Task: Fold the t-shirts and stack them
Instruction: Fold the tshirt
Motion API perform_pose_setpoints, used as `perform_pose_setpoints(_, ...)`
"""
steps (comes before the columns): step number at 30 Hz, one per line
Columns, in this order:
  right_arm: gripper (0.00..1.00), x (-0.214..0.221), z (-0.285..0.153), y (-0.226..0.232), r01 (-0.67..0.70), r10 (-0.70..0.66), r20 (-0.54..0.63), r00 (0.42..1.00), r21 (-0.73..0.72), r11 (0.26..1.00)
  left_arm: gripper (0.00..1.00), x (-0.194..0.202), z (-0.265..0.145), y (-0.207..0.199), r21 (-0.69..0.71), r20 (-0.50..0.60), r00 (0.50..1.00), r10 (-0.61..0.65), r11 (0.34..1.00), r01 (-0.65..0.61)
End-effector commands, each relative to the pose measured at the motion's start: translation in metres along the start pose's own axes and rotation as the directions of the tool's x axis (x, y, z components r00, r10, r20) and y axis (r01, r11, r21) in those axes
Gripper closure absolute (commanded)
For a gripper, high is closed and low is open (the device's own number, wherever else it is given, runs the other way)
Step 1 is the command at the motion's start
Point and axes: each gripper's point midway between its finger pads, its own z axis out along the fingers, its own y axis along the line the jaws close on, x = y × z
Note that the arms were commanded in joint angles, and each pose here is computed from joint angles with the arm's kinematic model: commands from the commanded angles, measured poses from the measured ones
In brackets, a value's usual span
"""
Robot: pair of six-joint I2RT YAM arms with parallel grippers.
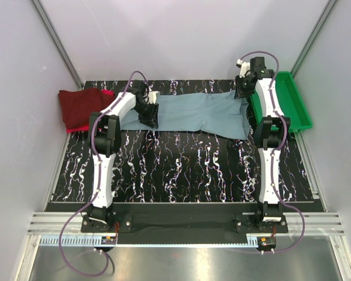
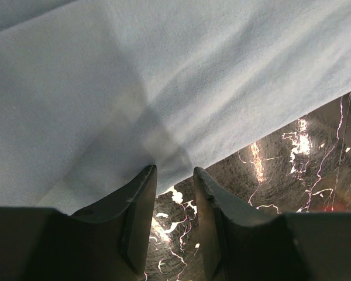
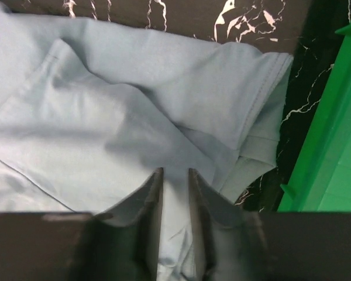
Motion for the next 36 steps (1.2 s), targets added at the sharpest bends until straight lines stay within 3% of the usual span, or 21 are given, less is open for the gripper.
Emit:
perform_pose_setpoints(1,0.67,-0.009,0.001,-0.011,0.035,-0.037,0.023,0.999,0.079,0.996,0.61,0.007,-0.011,0.015,-0.073,-0.014,1.000,0.014,0.997,-0.015)
perform_pose_setpoints(5,0.62,-0.009,-0.006,-0.020,0.025,-0.027,0.016,1.000,0.141,0.990,0.61,0.005,-0.011,0.014,-0.069,-0.009,1.000,0.013,0.998,-0.014)
perform_pose_setpoints(11,0.52,-0.062,-0.074,-0.011,0.041,-0.072,0.171,0.983,0.180,0.983,0.61,-0.008,-0.027,0.016,-0.086,0.032,0.999,0.040,0.996,-0.037)
perform_pose_setpoints(13,0.48,-0.065,-0.096,0.011,0.024,-0.042,0.189,0.981,0.096,0.995,0.61,-0.015,-0.035,0.013,-0.083,0.054,0.997,0.052,0.995,-0.047)
perform_pose_setpoints(14,0.41,-0.061,-0.101,0.023,0.010,-0.018,0.182,0.983,0.045,0.999,0.60,-0.023,-0.045,0.005,-0.067,0.083,0.994,0.072,0.996,-0.066)
perform_pose_setpoints(17,0.27,-0.036,-0.111,0.086,-0.060,0.078,0.093,0.993,-0.185,0.981,0.59,-0.045,-0.076,-0.016,-0.039,0.175,0.978,0.116,0.993,-0.111)
perform_pose_setpoints(21,0.26,-0.002,-0.095,0.114,-0.163,0.158,-0.042,0.987,-0.291,0.943,0.56,-0.073,-0.108,-0.023,-0.089,0.272,0.946,0.175,0.984,-0.157)
perform_pose_setpoints(26,0.26,0.015,-0.059,0.135,-0.300,0.255,-0.164,0.953,-0.384,0.873,0.55,-0.085,-0.098,0.010,-0.207,0.256,0.944,0.206,0.966,-0.154)
perform_pose_setpoints(36,0.26,0.046,-0.015,0.126,-0.300,0.228,-0.235,0.945,-0.343,0.890,0.55,-0.085,-0.063,0.073,-0.291,0.208,0.961,0.180,0.950,-0.115)
